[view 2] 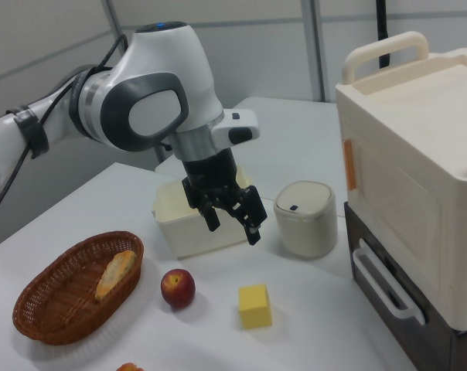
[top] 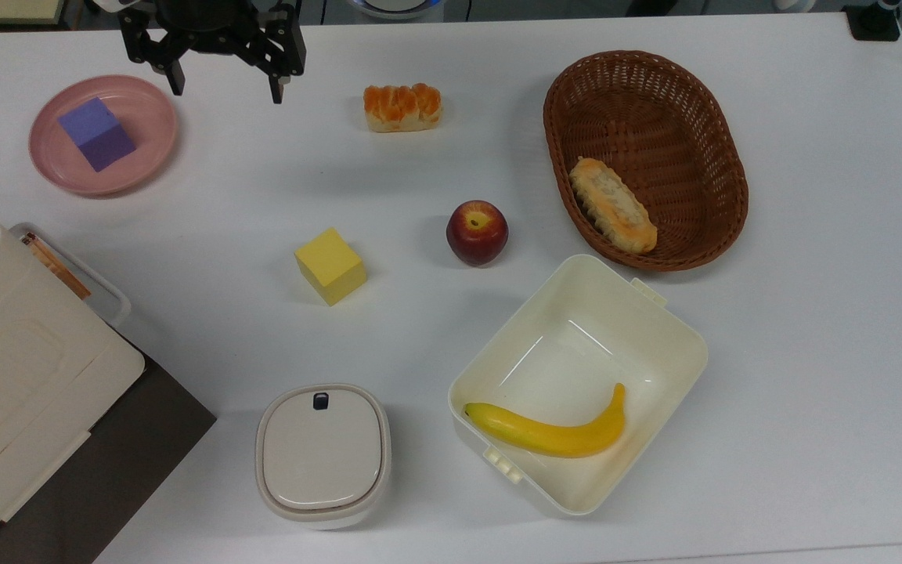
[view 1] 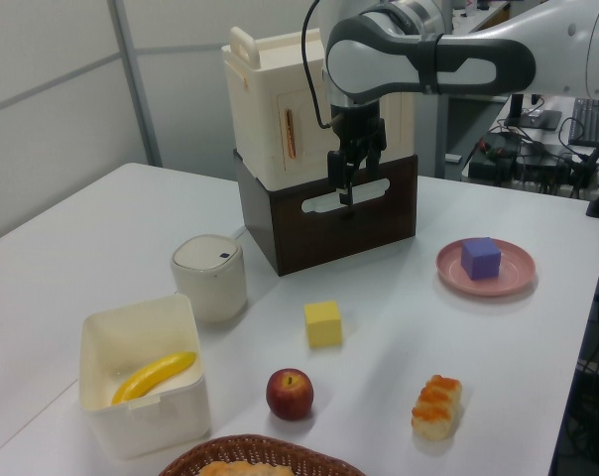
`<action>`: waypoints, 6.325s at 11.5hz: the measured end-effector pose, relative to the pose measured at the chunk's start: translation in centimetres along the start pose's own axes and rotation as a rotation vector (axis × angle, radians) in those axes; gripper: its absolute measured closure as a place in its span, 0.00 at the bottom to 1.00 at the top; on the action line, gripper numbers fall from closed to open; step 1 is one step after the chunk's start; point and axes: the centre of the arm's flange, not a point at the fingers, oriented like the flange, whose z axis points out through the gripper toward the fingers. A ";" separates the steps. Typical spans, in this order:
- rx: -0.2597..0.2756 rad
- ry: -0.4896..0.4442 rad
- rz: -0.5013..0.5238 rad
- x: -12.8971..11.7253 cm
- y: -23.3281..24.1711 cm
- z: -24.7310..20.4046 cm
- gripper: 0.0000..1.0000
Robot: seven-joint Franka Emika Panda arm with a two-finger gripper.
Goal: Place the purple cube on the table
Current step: 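Move the open gripper over the purple cube on the pink plate, then lower the gripper and close it on the purple cube, then carry the purple cube off the plate and set it beside the yellow cube, then open the gripper and lift it away from the purple cube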
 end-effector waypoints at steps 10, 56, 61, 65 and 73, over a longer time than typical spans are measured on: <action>0.020 -0.098 -0.158 -2.2 3.4 0.3 0.00; -0.030 -0.360 -0.459 3.5 -4.0 21.1 0.09; -0.055 -0.285 -0.467 4.1 -5.0 16.8 0.00; -0.088 -0.182 -0.468 3.4 -8.0 10.2 0.00; -0.026 -0.115 -0.082 3.3 -9.6 7.7 0.00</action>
